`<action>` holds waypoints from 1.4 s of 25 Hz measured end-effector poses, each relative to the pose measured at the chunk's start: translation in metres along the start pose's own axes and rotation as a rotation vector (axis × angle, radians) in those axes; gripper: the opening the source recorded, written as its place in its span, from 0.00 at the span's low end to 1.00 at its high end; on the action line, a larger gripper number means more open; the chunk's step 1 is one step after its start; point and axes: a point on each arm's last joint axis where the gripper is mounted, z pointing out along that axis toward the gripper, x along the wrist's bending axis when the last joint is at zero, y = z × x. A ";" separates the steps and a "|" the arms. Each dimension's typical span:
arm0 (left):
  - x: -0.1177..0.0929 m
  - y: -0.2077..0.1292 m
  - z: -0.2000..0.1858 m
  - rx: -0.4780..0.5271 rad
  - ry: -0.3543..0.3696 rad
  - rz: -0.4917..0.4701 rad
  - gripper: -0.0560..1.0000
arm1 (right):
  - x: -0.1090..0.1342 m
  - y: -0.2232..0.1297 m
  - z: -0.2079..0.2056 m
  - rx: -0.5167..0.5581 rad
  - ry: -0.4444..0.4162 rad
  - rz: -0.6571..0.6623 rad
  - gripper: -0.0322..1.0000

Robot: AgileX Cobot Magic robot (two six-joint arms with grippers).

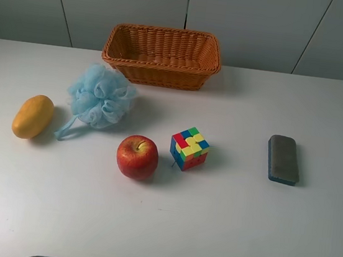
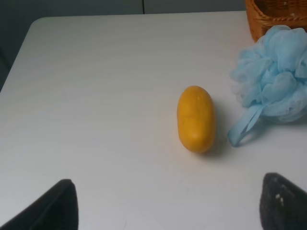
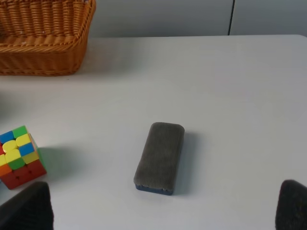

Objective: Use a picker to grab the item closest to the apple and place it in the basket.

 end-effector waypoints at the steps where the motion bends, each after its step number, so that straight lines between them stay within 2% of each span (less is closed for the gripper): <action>1: 0.000 0.000 0.000 0.000 0.000 0.000 0.74 | 0.000 0.000 0.000 0.000 0.000 0.000 0.71; 26: 0.000 0.000 0.000 0.000 0.000 0.000 0.74 | 0.000 0.000 0.000 0.000 0.001 0.009 0.71; 29: 0.000 0.000 0.000 0.000 0.000 0.000 0.74 | 0.002 0.001 -0.001 -0.005 0.021 -0.009 0.71; 32: 0.000 0.000 0.000 0.000 0.000 0.000 0.74 | 0.004 0.015 -0.009 -0.001 0.036 -0.043 0.71; 35: 0.000 0.000 0.000 0.000 0.000 0.000 0.74 | 0.004 0.038 -0.006 0.067 0.060 -0.063 0.71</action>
